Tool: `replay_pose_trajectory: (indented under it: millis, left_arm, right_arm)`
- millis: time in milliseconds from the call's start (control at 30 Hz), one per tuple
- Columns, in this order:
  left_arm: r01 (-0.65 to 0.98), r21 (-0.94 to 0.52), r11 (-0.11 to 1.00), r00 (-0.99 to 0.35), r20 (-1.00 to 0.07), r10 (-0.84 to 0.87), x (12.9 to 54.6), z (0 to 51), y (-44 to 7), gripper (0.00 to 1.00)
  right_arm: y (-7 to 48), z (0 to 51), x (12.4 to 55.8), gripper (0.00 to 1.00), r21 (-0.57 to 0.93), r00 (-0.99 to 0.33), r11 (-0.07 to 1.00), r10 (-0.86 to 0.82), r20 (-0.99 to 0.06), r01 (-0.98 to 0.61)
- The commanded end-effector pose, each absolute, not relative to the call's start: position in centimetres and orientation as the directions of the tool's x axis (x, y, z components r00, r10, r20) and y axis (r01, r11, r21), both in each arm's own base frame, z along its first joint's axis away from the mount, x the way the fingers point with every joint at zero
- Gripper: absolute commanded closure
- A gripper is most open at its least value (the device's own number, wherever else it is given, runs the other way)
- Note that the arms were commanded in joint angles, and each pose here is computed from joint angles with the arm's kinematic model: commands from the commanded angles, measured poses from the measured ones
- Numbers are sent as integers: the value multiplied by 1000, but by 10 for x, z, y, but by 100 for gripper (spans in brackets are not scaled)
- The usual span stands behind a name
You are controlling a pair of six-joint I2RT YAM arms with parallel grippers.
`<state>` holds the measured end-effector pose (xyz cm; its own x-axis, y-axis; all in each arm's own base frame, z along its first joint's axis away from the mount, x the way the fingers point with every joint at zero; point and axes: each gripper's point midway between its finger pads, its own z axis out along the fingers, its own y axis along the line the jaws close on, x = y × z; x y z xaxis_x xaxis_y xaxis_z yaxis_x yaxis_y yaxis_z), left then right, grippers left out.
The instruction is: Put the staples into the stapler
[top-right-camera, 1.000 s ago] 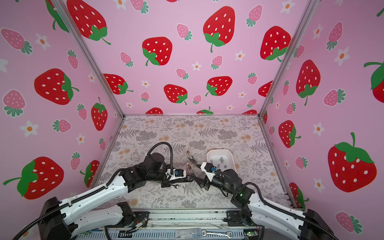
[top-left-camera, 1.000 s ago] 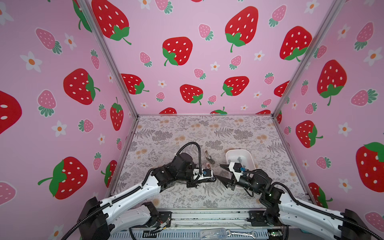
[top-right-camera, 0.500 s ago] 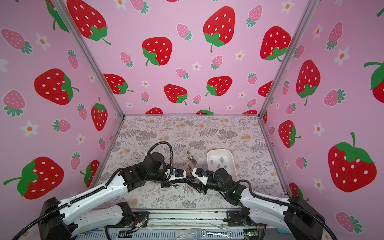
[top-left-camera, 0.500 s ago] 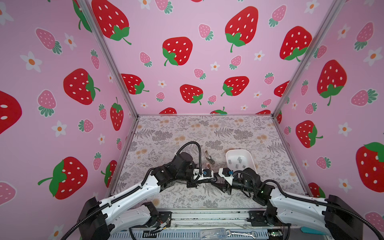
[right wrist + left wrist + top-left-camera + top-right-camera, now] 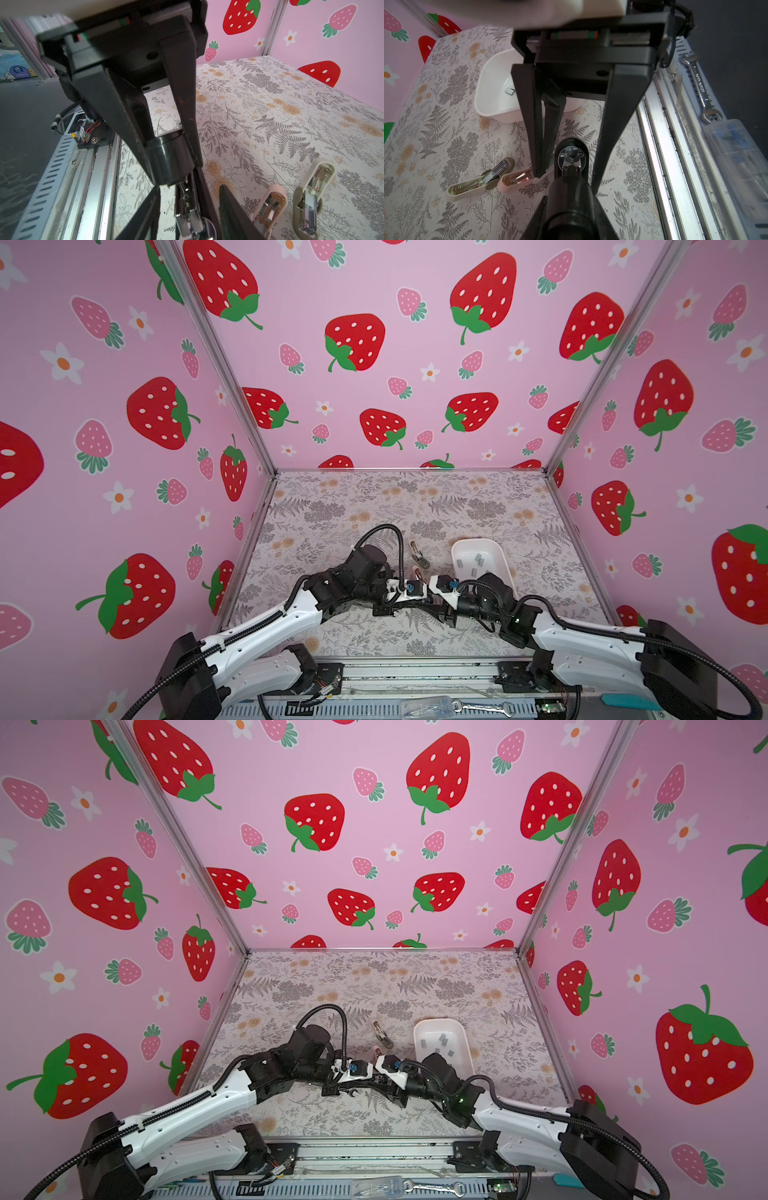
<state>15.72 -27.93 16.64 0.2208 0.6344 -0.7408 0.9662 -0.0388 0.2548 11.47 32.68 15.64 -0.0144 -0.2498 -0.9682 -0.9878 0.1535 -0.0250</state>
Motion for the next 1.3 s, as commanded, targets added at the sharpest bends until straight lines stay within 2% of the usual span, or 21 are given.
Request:
replay_pose_trajectory:
  millis: [0,300,600,1033,1267]
  left_arm:
    - [939,341,-55,317,-790,525,158,212,-295,100]
    - [936,347,-53,324,-798,507,156,219,-293,100]
    - [935,355,-2,319,-836,446,155,240,-285,100]
    - [931,364,-11,338,-853,398,147,250,-280,100]
    - [935,356,11,326,-868,376,150,253,-273,100]
  right_arm:
    - [334,163,115,58,-59,23,141,-243,-970,-988]
    - [334,148,114,73,-54,15,137,-270,-963,-989]
    - [326,127,115,67,-45,-8,163,-310,-951,-986]
    - [333,122,111,69,-38,-5,129,-319,-948,-991]
    - [329,120,107,88,-66,28,113,-306,-952,-991]
